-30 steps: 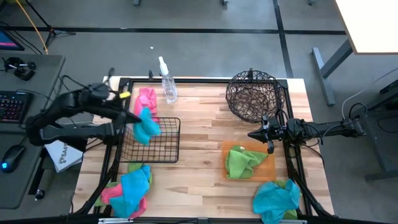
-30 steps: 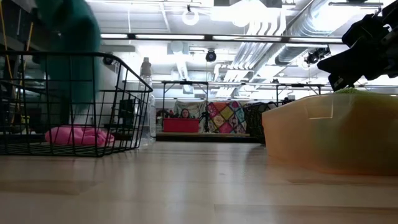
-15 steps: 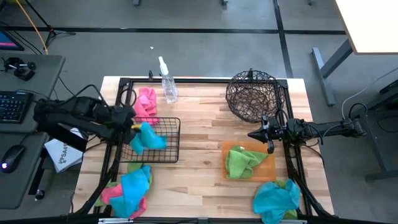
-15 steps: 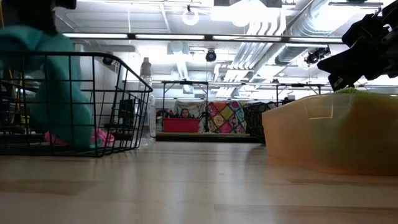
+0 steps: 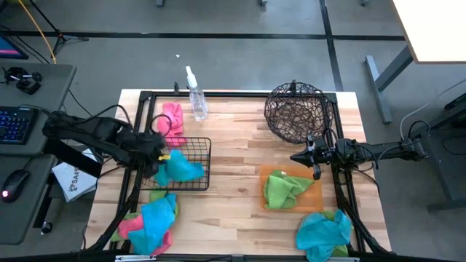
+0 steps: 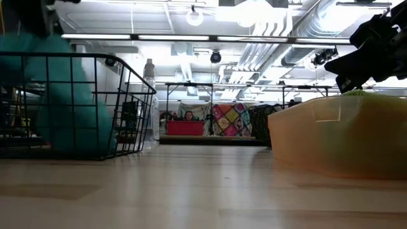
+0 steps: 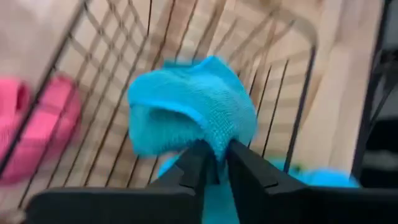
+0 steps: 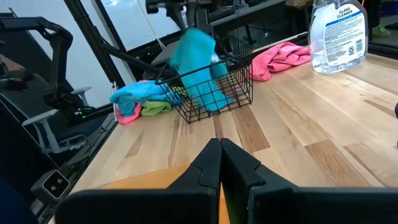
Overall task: Sort microfiber towel by color & place in baskets
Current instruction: Put the top blue microfiber towel into the left wire basket, then put the left blue microfiber towel into the left wire basket
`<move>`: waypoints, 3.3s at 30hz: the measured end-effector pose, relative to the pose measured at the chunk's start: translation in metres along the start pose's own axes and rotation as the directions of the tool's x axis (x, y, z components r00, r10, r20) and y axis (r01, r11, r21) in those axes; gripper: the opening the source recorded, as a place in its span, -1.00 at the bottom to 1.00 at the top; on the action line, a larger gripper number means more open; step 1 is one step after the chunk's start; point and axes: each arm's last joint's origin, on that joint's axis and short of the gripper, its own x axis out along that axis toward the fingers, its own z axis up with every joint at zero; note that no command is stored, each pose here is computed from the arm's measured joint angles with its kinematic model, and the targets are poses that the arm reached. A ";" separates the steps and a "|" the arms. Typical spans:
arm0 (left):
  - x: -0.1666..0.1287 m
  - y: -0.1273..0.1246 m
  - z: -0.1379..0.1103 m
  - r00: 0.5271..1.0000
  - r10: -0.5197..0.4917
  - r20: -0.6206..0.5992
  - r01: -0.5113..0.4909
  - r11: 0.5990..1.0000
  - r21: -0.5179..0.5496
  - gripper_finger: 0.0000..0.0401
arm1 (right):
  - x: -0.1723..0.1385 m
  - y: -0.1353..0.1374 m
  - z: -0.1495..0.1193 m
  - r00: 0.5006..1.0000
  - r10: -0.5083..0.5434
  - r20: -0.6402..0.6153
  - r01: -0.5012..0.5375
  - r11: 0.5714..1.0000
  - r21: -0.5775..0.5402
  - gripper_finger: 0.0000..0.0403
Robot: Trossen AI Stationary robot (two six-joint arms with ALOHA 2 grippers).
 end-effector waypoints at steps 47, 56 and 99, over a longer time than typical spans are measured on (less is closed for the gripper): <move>0.118 -0.207 -0.081 0.896 0.291 -0.335 -0.215 0.945 0.247 0.20 | 0.000 0.000 0.000 1.000 0.000 0.000 0.000 1.000 0.000 -1.00; 0.116 -0.208 -0.089 0.912 0.322 -0.254 -0.224 0.909 0.351 -0.43 | 0.000 0.000 0.000 1.000 0.000 0.000 0.000 1.000 0.000 -1.00; -0.079 -0.107 0.056 0.998 0.056 -0.009 -0.053 0.979 0.194 -1.00 | 0.000 0.000 0.000 1.000 0.000 0.000 0.000 1.000 0.000 -1.00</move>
